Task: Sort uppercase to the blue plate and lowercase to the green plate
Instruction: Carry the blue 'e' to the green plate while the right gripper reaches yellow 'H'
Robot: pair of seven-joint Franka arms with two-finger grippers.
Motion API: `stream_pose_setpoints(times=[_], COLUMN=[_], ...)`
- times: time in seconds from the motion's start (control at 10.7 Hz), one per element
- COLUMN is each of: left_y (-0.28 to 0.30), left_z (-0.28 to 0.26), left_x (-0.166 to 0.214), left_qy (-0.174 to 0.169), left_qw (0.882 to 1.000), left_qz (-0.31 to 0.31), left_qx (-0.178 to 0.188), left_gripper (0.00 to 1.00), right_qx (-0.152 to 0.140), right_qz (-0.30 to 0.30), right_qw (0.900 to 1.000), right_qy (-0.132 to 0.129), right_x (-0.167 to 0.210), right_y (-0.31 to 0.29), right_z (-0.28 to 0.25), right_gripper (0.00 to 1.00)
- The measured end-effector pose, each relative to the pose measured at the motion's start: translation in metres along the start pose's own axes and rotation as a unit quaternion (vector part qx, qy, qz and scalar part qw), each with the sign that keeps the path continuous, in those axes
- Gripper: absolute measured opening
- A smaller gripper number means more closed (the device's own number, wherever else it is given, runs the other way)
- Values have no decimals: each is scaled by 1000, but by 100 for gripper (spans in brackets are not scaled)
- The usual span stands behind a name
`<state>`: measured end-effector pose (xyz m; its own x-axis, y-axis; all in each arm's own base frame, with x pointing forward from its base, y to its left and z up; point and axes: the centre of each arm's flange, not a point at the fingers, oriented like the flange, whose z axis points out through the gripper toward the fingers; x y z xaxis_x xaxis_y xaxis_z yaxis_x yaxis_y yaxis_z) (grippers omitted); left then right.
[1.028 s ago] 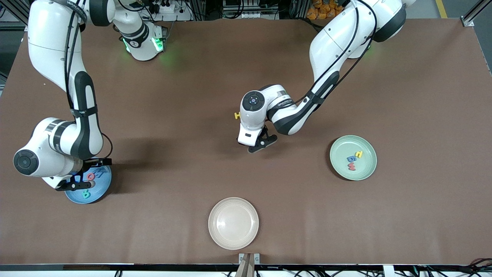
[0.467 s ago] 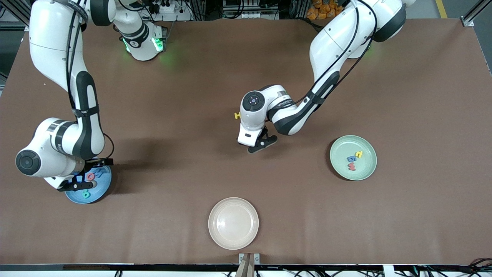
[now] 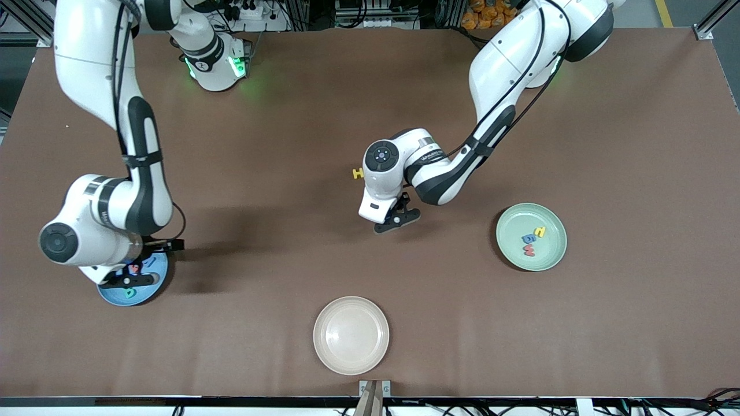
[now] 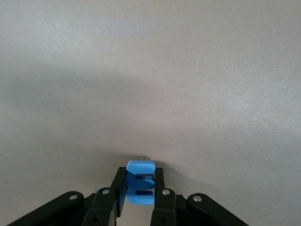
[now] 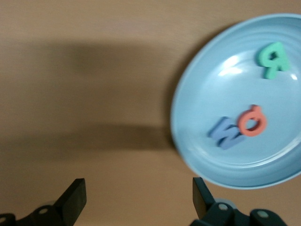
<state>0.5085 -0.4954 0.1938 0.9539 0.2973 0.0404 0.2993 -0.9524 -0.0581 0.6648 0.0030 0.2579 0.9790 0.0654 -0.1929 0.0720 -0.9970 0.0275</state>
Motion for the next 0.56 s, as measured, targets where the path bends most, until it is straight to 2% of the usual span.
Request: stream_pose_setpoints(times=[0.28,0.56], left_y=[-40,-107], left_z=[-9,-14], left_x=[44,96], left_qy=[-5,-17], left_qw=[998,993], left_qz=[49,101], left_qx=[37,50], left_gripper=[27,27], right_qx=[2,-4], right_qz=[1,28], right_qw=[1000,999], right_qy=[10,27], right_x=[0,-6], right_y=[-46,-152], right_z=[-14,-28], right_gripper=[100,100])
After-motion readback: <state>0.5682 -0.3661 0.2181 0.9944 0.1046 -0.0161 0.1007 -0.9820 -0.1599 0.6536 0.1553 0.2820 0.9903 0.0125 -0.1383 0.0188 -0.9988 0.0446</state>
